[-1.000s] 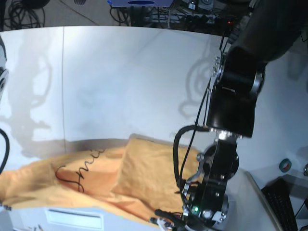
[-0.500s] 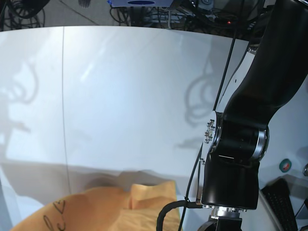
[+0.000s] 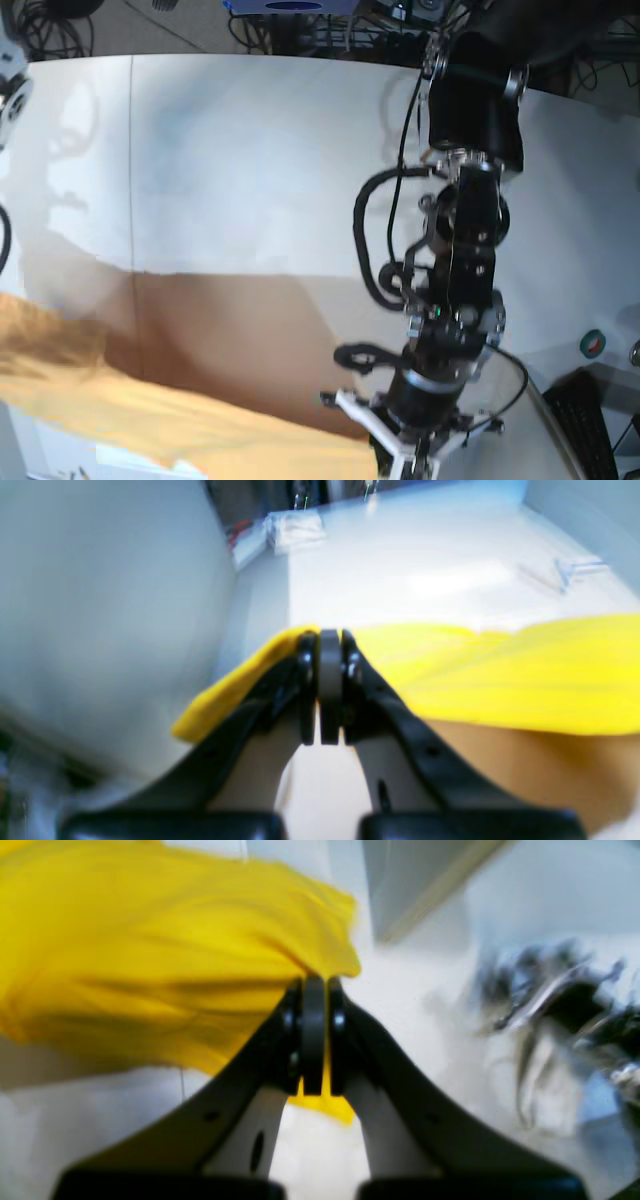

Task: Layout the t-shirt on the table in an organized manner, then fold the t-shirt properly
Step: 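Lift the shirt with both grippers and swing it flat onto the table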

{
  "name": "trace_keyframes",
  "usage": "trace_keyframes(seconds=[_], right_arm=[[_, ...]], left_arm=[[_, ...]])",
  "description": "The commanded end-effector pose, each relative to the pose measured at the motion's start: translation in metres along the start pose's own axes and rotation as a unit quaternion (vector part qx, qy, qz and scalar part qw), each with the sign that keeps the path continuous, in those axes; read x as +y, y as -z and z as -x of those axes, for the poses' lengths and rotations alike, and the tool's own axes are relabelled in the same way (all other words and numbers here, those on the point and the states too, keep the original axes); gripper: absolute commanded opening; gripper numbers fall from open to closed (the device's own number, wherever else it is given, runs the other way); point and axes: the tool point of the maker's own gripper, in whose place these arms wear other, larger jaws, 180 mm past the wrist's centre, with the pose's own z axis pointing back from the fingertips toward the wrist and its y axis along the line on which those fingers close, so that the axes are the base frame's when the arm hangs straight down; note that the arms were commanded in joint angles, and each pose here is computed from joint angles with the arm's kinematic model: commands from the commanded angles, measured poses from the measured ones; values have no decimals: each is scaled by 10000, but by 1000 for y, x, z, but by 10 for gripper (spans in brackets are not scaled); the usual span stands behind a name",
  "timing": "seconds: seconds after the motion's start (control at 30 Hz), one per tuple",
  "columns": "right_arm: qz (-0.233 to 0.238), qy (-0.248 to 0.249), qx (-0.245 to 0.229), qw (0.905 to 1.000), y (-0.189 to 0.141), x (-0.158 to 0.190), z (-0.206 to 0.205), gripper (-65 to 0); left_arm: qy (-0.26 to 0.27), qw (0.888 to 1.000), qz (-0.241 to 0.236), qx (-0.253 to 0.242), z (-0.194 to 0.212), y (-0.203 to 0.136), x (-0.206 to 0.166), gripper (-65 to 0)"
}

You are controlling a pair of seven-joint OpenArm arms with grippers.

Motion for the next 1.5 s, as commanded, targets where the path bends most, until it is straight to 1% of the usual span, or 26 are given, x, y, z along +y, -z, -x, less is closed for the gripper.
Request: trace_keyframes(seconds=[0.0,0.1,0.2,0.33,0.43,0.6,0.8,1.0,1.2,1.33,1.4,1.43,1.47], right_arm=[[-32,12,-121,9999,2,-1,7,-650],[-235,86,417,9988,26,14,89,-650],[-337,279,933,9947,42,20,155,-650],[-355,431,1448,9879,49,17,214,-650],[-310,440,1718,9837,43,13,241,-650],[-224,194,1810,9830,23,5,261,-650],[-253,176,2005,9792,13,10,285,-650],[-243,9,1980,9799,-2,10,291,-650],[-233,-60,1963,9802,-7,9,291,-650],[-232,-65,1978,9799,-8,9,292,-650],[-231,-71,2114,9771,-10,9,296,-650],[-231,-73,2189,9755,-11,9,299,-650],[-235,-68,2243,9742,-12,10,301,-650]], left_arm=[[15,10000,-1,-25,8,-8,0,-650],[31,9961,158,872,90,-37,-14,-650],[70,9862,293,1626,154,-67,-24,-650],[84,9688,449,2436,217,-101,-36,-650],[74,9604,508,2739,240,-117,-42,-650],[42,9536,554,2959,256,-134,-47,-650],[17,9450,622,3212,273,-155,-53,-650],[96,9337,650,3520,294,-180,-50,-650],[-58,9251,112,3794,313,-187,-12,-650],[-83,9229,20,3849,317,-192,-5,-650],[-83,9221,24,3869,318,-193,-5,-650],[-84,9214,20,3884,319,-194,-5,-614],[-85,9194,33,3932,322,-199,-6,-555]])
